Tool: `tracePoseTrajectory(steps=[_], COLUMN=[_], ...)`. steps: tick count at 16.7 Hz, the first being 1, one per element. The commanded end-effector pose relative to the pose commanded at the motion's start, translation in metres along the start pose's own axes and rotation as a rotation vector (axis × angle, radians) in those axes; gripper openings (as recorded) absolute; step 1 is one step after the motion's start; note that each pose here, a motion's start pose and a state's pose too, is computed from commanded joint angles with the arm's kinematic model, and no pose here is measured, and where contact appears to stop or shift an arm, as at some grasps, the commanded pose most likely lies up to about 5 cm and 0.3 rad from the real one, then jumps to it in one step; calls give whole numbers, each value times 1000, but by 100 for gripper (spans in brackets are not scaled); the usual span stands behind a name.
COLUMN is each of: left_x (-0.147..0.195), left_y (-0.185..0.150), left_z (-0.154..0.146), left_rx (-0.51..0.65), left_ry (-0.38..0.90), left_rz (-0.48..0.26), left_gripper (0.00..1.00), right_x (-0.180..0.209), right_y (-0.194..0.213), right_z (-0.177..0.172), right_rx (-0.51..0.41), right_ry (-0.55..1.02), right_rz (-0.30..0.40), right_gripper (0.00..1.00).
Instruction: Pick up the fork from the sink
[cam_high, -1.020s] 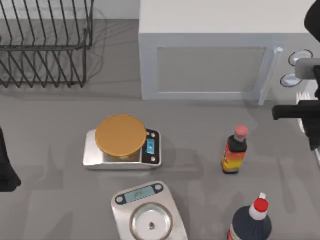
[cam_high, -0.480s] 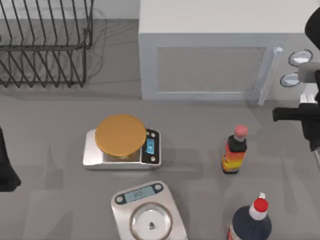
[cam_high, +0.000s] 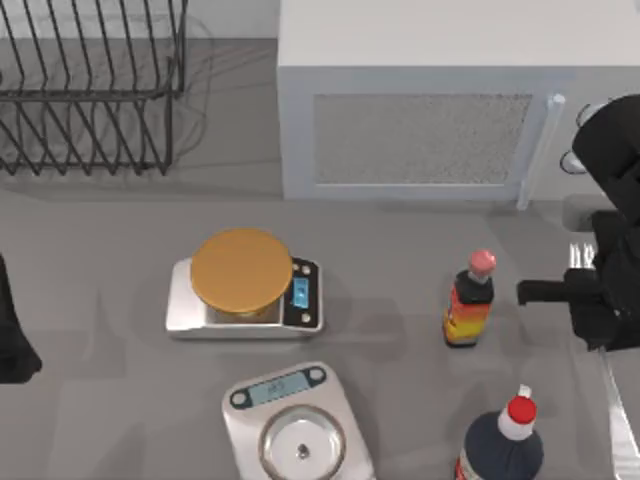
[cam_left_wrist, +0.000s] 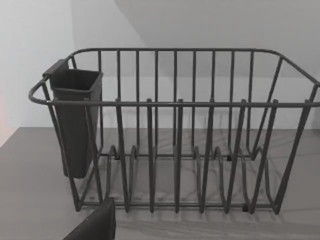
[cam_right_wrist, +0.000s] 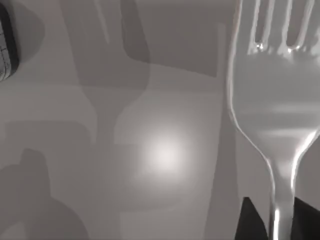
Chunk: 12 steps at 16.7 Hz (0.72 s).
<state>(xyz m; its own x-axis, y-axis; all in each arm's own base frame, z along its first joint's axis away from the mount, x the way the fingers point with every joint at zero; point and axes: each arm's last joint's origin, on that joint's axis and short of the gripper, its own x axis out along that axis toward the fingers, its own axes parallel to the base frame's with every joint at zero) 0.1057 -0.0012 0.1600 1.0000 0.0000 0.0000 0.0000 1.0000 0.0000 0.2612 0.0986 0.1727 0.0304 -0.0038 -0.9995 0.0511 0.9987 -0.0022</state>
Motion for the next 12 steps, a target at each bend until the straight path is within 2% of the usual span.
tracePoseTrajectory(steps=[2,6,12], left_x=[0,0,0], left_y=[0,0,0], left_z=[0,0,0], left_rx=[0,0,0], left_ry=[0,0,0], left_rz=[0,0,0], left_gripper=[100,100,100], right_x=[11,12,12], right_y=[4,4,4], right_z=[-6,-7,-7], right_rx=[-36,-41,-41], right_ry=[26,30,30], right_rz=[3,3,3], right_gripper=[0,0,45])
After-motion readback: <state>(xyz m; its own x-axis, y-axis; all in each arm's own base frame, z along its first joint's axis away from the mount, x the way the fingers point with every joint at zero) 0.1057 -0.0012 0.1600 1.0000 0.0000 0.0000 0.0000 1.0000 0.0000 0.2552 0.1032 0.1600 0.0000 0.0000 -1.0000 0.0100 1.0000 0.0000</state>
